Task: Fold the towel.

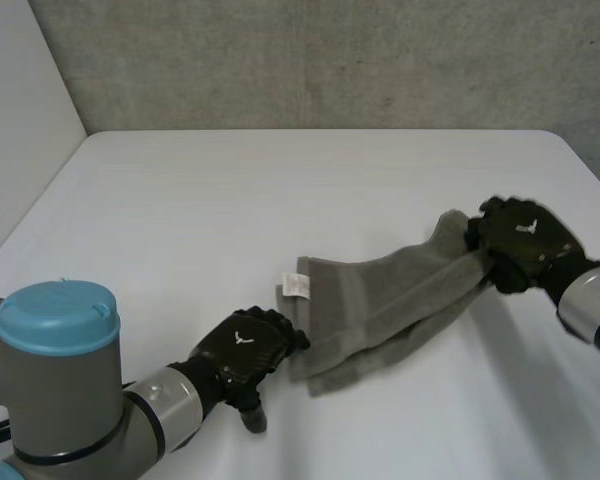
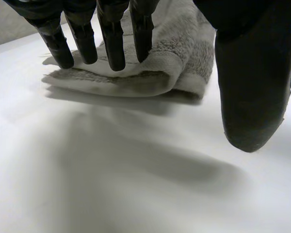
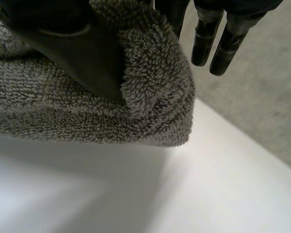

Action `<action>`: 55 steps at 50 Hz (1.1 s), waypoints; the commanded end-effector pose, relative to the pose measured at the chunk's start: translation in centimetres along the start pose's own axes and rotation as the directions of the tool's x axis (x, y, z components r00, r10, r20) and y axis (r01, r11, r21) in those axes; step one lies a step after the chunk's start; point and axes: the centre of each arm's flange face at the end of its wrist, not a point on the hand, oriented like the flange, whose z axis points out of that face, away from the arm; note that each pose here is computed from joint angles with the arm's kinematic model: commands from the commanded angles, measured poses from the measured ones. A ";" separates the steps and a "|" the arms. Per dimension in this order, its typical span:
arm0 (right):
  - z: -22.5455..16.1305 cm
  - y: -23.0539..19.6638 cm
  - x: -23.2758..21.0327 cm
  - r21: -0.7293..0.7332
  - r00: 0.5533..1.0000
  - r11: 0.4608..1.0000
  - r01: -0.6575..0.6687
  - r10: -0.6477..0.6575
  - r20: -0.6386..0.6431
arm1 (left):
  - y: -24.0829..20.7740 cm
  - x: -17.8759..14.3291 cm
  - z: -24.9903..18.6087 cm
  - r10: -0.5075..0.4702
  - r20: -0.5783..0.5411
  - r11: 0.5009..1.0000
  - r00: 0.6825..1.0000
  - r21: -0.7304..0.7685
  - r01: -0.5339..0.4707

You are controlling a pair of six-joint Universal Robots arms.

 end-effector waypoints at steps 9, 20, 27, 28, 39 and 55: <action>0.0 -6.1 -10.0 0.135 0.943 0.988 0.071 -0.111 0.314 | -4.1 -3.3 -2.0 -0.085 0.107 0.987 0.991 0.149 0.068; -1.2 -3.5 -16.6 0.069 0.875 0.991 0.111 -0.130 0.466 | -6.7 -8.1 -3.8 -0.127 0.253 0.965 0.959 0.256 0.061; -1.4 -1.1 -17.3 0.042 0.846 0.976 0.212 -0.205 0.493 | -6.8 -8.5 -3.6 -0.130 0.260 0.962 0.957 0.265 0.059; -1.5 -0.7 -17.2 0.035 0.841 0.972 0.232 -0.219 0.495 | -6.9 -8.7 -3.5 -0.133 0.262 0.961 0.956 0.270 0.060; -2.2 -3.6 -14.7 0.060 0.891 0.985 0.161 -0.171 0.421 | -7.0 -9.1 -1.6 -0.209 0.220 0.946 0.953 0.294 0.140; -2.9 -5.3 -10.1 -0.001 0.929 0.986 -0.165 0.156 0.337 | -10.3 -3.3 0.1 -0.176 0.021 0.920 0.984 0.359 0.157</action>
